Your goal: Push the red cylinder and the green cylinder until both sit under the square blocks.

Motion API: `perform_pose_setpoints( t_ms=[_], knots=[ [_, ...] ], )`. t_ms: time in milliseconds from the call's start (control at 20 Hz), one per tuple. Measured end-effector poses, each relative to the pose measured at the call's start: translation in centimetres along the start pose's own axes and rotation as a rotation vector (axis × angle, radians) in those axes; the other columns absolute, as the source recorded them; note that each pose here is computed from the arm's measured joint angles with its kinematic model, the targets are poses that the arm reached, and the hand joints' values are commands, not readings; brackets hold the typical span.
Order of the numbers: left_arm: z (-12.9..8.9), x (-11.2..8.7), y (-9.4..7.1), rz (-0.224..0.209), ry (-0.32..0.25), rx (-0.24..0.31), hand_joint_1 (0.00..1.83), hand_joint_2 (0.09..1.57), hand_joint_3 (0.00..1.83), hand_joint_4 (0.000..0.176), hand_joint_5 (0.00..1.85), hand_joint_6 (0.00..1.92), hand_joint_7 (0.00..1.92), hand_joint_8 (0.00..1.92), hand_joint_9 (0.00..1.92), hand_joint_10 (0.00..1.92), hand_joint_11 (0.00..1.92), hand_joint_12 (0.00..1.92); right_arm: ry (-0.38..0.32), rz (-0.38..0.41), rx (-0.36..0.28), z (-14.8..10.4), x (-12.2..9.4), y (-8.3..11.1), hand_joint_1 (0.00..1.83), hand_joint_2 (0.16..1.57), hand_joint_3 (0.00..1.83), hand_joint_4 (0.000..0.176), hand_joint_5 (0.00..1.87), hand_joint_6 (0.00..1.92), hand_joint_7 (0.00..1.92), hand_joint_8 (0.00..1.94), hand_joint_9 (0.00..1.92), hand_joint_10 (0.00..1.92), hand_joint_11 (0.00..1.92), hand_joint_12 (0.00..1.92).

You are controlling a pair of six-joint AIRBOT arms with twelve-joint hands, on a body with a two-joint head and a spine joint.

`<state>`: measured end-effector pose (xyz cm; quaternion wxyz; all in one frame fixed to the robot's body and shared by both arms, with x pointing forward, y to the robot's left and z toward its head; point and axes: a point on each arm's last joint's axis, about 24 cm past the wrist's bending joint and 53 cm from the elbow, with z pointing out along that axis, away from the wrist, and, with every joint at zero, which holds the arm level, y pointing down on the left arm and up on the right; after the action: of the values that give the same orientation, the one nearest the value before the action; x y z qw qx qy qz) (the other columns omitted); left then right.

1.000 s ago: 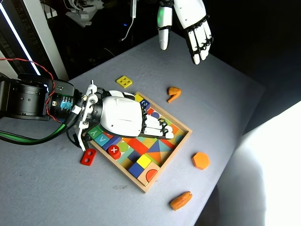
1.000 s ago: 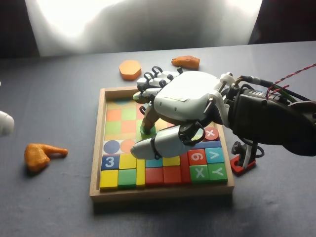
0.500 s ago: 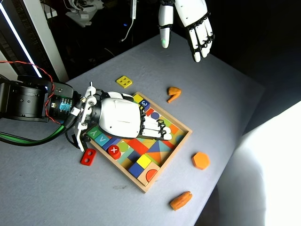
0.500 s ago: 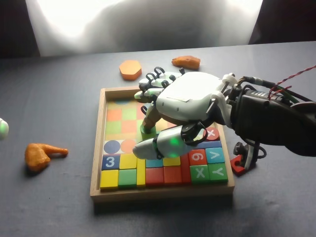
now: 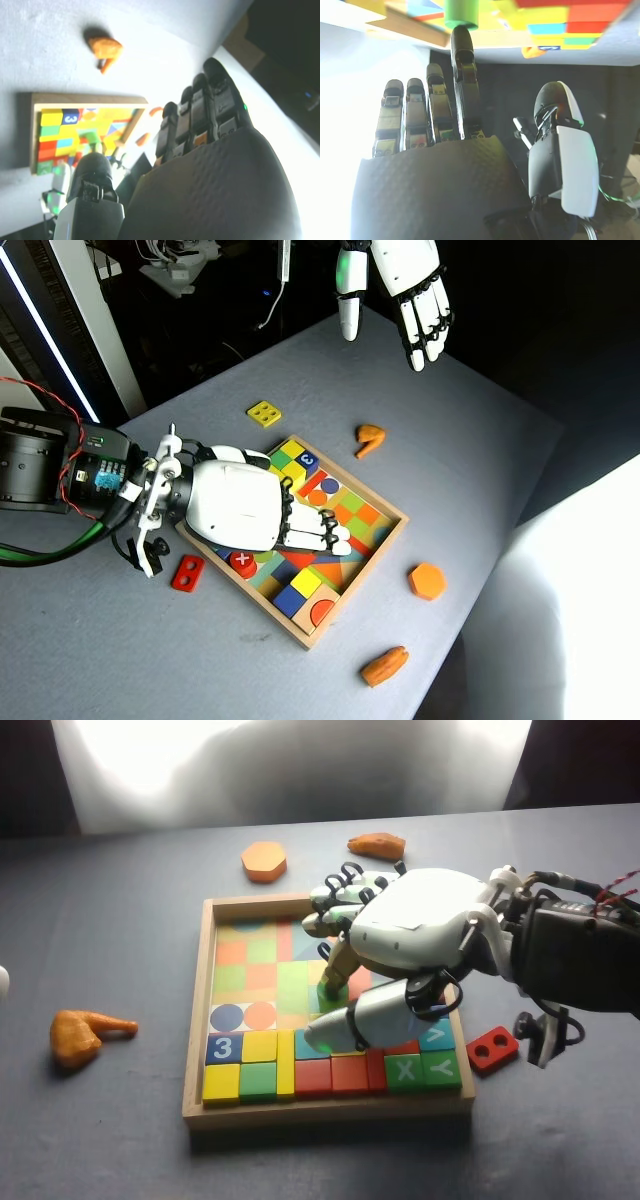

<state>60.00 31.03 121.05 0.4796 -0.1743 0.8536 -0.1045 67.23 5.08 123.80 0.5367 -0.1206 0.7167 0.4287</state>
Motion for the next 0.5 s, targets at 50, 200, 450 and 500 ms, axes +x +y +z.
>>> perform_pose_setpoints(
  t_ms=[50,200,450,500],
  knots=[
    [0.0,-0.1,0.0,0.002,-0.002,0.000,0.00,1.25,0.00,0.072,0.08,0.00,0.05,0.00,0.09,0.00,0.00,0.47,0.004,0.000,0.000,-0.3,0.1,0.0,0.00,1.10,0.00,0.000,0.82,0.02,0.19,0.01,0.00,0.00,0.00,0.00],
    [0.0,0.0,0.0,0.003,0.001,-0.002,0.00,1.23,0.00,0.075,0.08,0.00,0.06,0.00,0.11,0.00,0.00,0.51,0.008,-0.003,0.020,-1.5,0.3,-1.0,0.00,1.10,0.00,0.000,0.82,0.02,0.14,0.00,0.00,0.00,0.00,0.00],
    [-0.1,0.0,0.2,0.005,0.004,-0.008,0.00,1.24,0.00,0.066,0.07,0.00,0.07,0.00,0.11,0.00,0.00,0.57,0.006,-0.014,0.038,-2.4,0.1,-1.8,0.00,1.10,0.00,0.000,0.80,0.01,0.15,0.00,0.00,0.00,0.00,0.00],
    [-0.1,0.0,0.2,0.014,0.003,-0.010,0.00,1.24,0.00,0.061,0.08,0.01,0.07,0.01,0.12,0.00,0.00,0.57,0.009,-0.017,0.040,-2.5,0.1,-1.9,0.00,1.10,0.00,0.000,0.81,0.02,0.15,0.00,0.00,0.00,0.00,0.00]
  ],
)
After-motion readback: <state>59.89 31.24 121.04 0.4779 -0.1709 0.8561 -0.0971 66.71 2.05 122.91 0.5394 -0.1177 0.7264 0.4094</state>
